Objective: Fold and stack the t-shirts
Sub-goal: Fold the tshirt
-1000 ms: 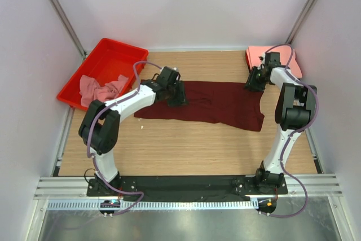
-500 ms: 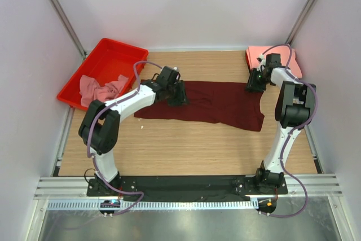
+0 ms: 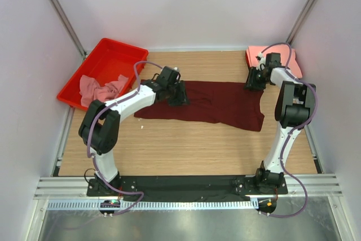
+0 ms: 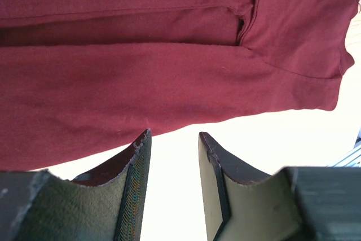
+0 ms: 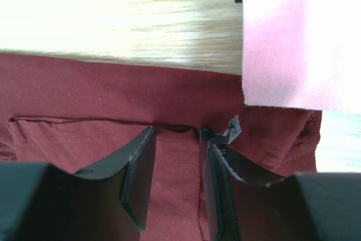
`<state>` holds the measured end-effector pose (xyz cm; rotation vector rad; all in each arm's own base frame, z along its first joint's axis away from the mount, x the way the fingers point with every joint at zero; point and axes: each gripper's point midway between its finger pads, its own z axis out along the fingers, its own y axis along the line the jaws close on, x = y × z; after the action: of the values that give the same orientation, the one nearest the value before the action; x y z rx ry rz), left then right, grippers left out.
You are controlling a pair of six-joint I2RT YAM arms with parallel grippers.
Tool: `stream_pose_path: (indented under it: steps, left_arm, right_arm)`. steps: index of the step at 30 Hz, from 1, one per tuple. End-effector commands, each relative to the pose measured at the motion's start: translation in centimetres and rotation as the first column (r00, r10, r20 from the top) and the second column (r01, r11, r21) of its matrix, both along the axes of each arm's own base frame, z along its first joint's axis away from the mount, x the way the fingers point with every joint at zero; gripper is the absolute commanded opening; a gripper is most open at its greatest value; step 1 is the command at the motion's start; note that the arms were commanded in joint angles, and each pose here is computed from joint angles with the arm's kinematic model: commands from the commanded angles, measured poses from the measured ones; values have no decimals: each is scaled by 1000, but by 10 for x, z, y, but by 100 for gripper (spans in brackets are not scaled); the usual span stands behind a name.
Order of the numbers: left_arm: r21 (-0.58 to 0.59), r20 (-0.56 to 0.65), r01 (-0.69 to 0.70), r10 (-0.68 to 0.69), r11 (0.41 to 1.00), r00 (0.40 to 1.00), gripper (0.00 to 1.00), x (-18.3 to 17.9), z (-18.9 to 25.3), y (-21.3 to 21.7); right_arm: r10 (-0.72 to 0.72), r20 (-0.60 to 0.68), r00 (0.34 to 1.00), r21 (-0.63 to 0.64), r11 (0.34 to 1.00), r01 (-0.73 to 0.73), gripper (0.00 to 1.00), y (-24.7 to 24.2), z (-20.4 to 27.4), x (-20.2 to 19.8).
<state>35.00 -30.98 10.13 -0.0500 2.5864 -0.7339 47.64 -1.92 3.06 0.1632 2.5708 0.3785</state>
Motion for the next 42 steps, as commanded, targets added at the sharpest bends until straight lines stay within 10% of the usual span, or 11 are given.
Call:
stream_pose_path:
  steps: [1,15,42]
  left_arm:
    - [-35,41,33,-32,999,999,40,3,10,-10]
    - [-34,33,33,-32,999,999,40,1,7,-11]
    - [-27,26,29,-29,999,999,40,2,1,-16]
  right_arm:
    - [16,103,995,-20,1000,-14,43,-3,28,16]
    - [40,152,988,-17,999,-38,1,2,43,18]
    - [248,391,886,-191,964,-185,1,32,96,44]
